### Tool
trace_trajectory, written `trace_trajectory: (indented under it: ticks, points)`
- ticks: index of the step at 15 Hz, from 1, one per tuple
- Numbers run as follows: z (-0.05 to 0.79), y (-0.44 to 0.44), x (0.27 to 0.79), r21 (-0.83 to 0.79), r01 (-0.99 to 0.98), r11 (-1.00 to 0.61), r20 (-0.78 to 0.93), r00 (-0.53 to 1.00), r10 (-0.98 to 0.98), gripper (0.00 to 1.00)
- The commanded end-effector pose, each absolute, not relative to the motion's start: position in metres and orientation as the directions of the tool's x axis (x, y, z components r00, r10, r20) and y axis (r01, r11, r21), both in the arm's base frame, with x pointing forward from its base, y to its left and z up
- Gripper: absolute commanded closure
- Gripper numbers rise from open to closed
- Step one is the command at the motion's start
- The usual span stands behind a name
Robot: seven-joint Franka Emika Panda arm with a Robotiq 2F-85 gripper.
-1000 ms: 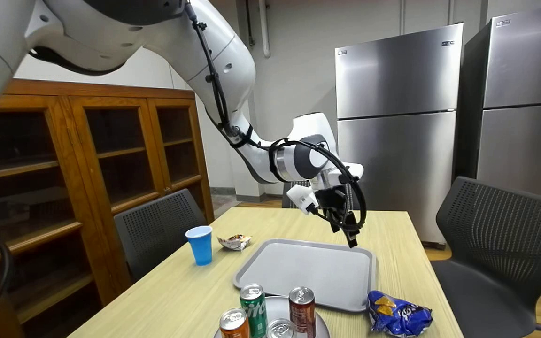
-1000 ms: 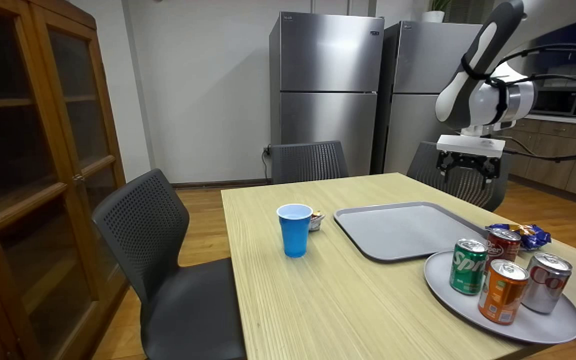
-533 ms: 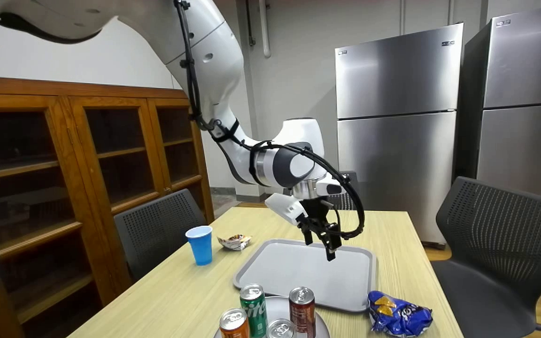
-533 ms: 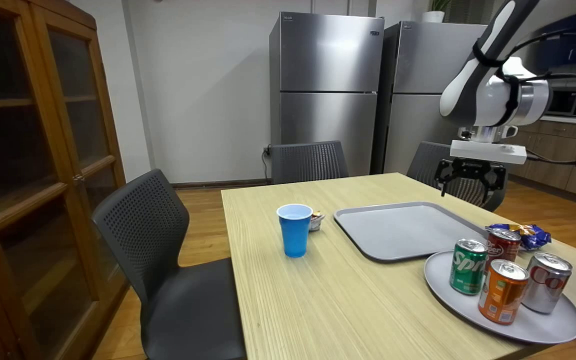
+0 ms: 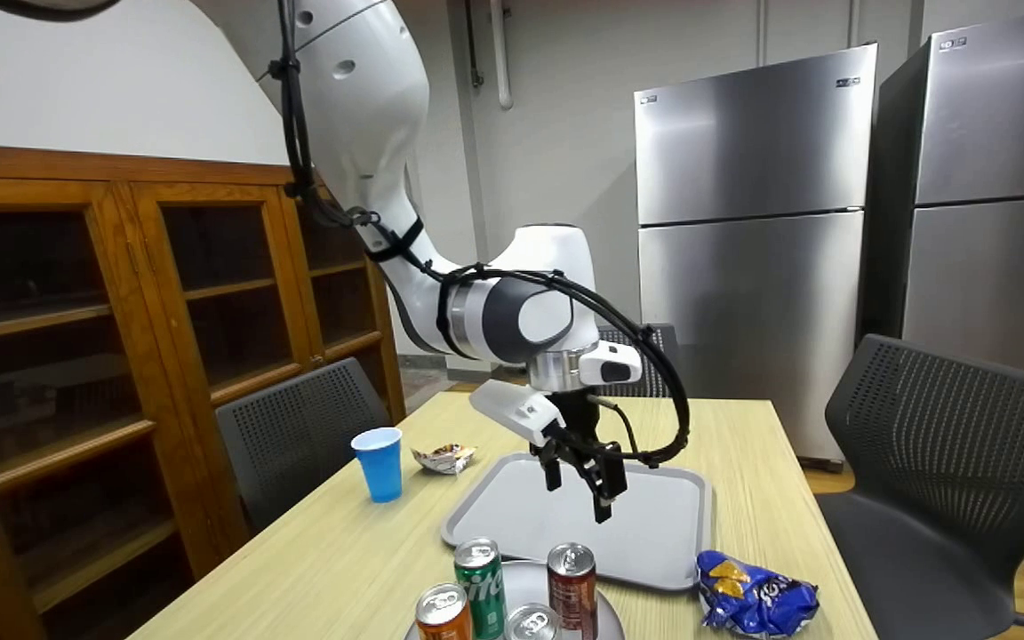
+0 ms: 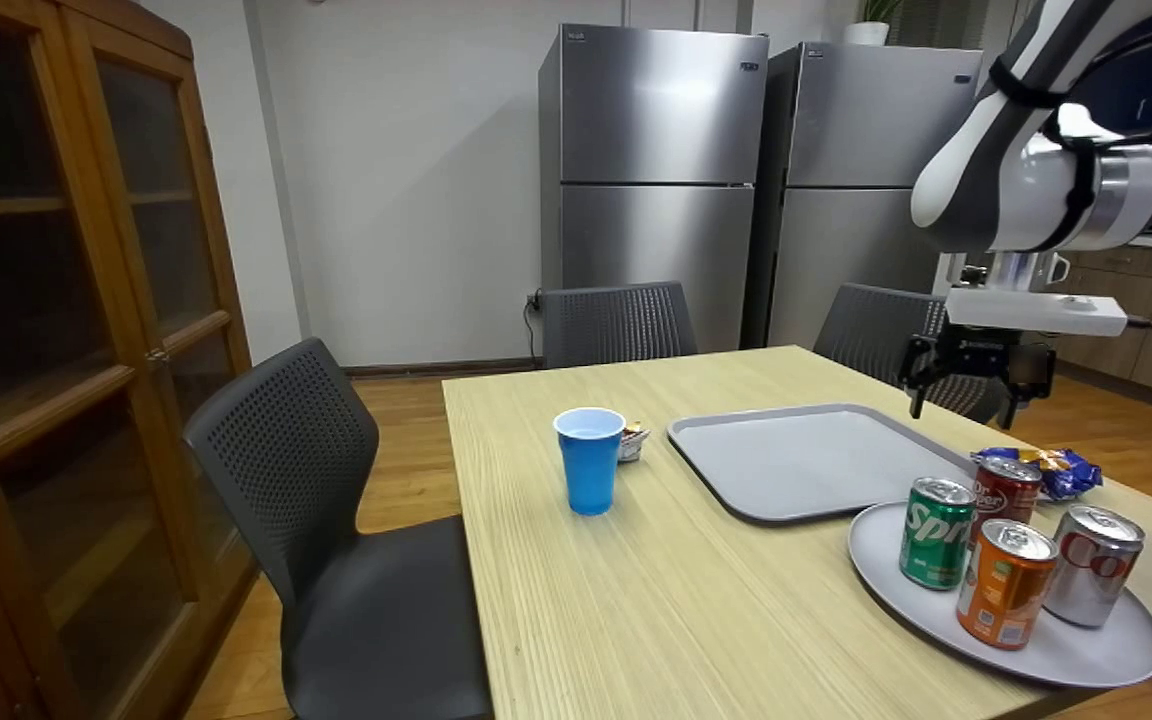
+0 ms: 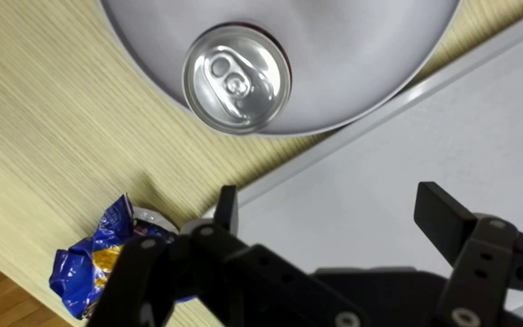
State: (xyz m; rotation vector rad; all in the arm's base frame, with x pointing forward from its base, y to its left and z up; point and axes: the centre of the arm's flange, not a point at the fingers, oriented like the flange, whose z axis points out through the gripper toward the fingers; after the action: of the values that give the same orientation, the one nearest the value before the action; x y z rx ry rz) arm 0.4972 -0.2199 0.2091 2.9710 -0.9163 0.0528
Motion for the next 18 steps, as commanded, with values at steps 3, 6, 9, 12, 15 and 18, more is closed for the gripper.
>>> trace_trajectory:
  ticks: [3,6,9,12,15,18]
  points:
    - [0.228,-0.211,0.451,0.050,-0.519,-0.853,-0.010,0.854,-0.520,0.00]
    - [0.229,-0.214,0.434,0.074,-0.511,-0.856,-0.029,0.857,-0.514,0.00]
    - [0.227,-0.214,0.419,0.095,-0.503,-0.859,-0.046,0.860,-0.509,0.00]
    - [0.219,-0.210,0.413,0.079,-0.510,-0.857,-0.046,0.856,-0.514,0.00]
    - [0.206,-0.205,0.410,0.072,-0.515,-0.854,-0.052,0.853,-0.519,0.00]
    - [0.200,-0.203,0.408,0.070,-0.522,-0.850,-0.053,0.849,-0.526,0.00]
